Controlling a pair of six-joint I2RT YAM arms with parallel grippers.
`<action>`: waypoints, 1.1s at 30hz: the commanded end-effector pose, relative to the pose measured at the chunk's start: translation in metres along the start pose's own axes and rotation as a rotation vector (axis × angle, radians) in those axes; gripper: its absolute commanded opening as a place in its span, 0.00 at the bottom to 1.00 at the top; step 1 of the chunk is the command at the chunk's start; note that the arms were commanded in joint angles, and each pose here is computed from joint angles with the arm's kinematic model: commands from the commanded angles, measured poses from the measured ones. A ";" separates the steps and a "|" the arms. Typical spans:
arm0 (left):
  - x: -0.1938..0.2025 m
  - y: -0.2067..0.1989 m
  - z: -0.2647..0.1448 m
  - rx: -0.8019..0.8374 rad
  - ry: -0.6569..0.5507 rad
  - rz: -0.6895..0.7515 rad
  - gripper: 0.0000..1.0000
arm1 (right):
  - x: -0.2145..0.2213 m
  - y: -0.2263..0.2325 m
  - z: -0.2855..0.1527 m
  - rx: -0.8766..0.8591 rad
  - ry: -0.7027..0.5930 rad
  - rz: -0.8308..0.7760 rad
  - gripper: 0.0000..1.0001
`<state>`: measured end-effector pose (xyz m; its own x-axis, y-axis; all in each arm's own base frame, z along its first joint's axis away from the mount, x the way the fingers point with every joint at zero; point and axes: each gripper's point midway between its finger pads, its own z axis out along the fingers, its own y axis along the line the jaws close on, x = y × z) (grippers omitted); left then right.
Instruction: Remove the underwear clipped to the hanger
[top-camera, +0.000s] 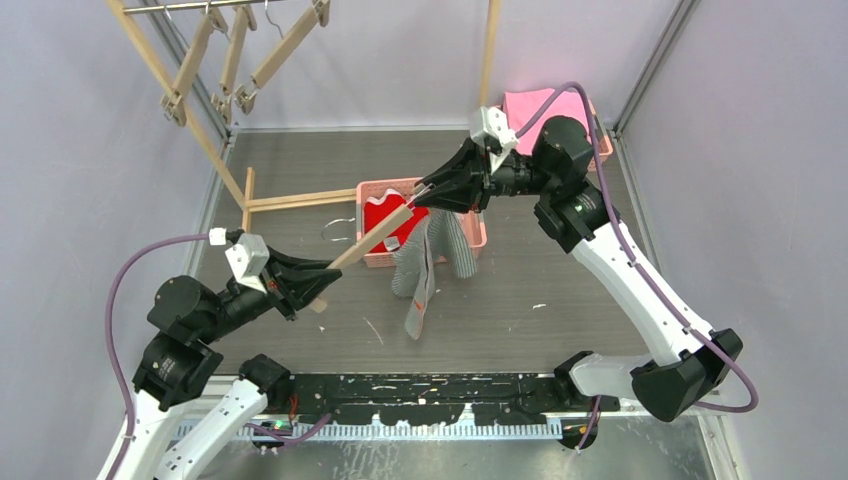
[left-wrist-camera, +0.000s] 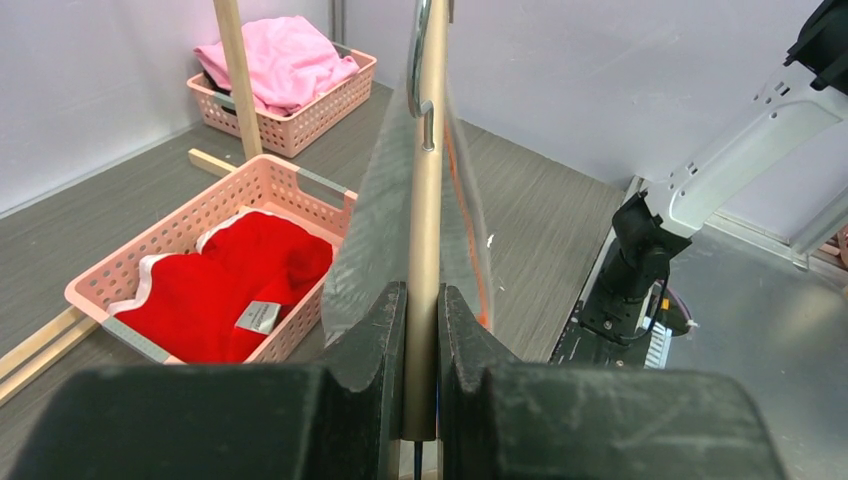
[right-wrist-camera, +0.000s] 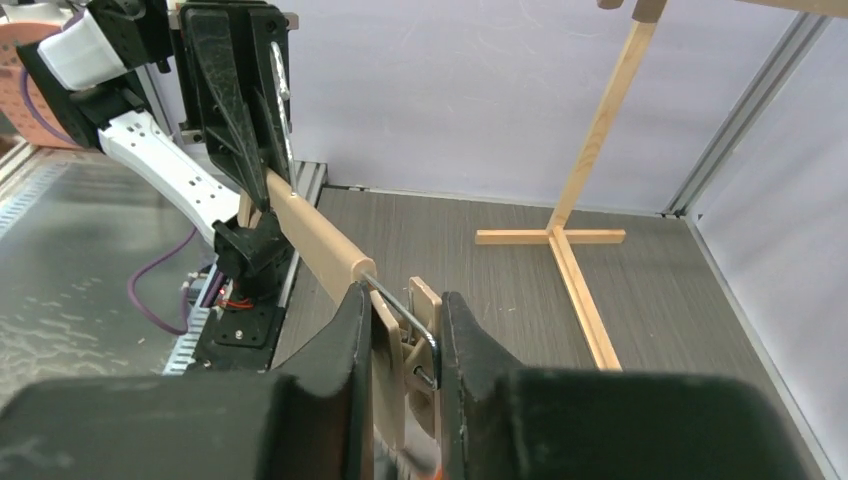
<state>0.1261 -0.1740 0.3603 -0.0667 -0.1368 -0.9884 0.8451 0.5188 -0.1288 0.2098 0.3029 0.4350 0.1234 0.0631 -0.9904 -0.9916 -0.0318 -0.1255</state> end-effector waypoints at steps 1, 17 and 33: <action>-0.030 -0.001 0.003 0.002 -0.114 0.046 0.00 | -0.012 0.007 0.000 -0.034 -0.034 -0.026 0.01; -0.032 0.028 0.001 -0.163 -0.123 0.026 0.00 | 0.025 -0.051 -0.028 0.441 0.002 0.018 0.87; -0.008 0.112 -0.022 -0.642 0.049 0.031 0.00 | 0.277 0.044 0.019 0.571 0.539 0.369 0.83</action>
<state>0.2023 -0.1177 0.3274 -0.1561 -0.0684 -0.9854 0.4616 0.8769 -0.1340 0.1902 0.3373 0.1756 -0.2912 -0.3712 -0.8817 -0.8857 0.4530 0.1018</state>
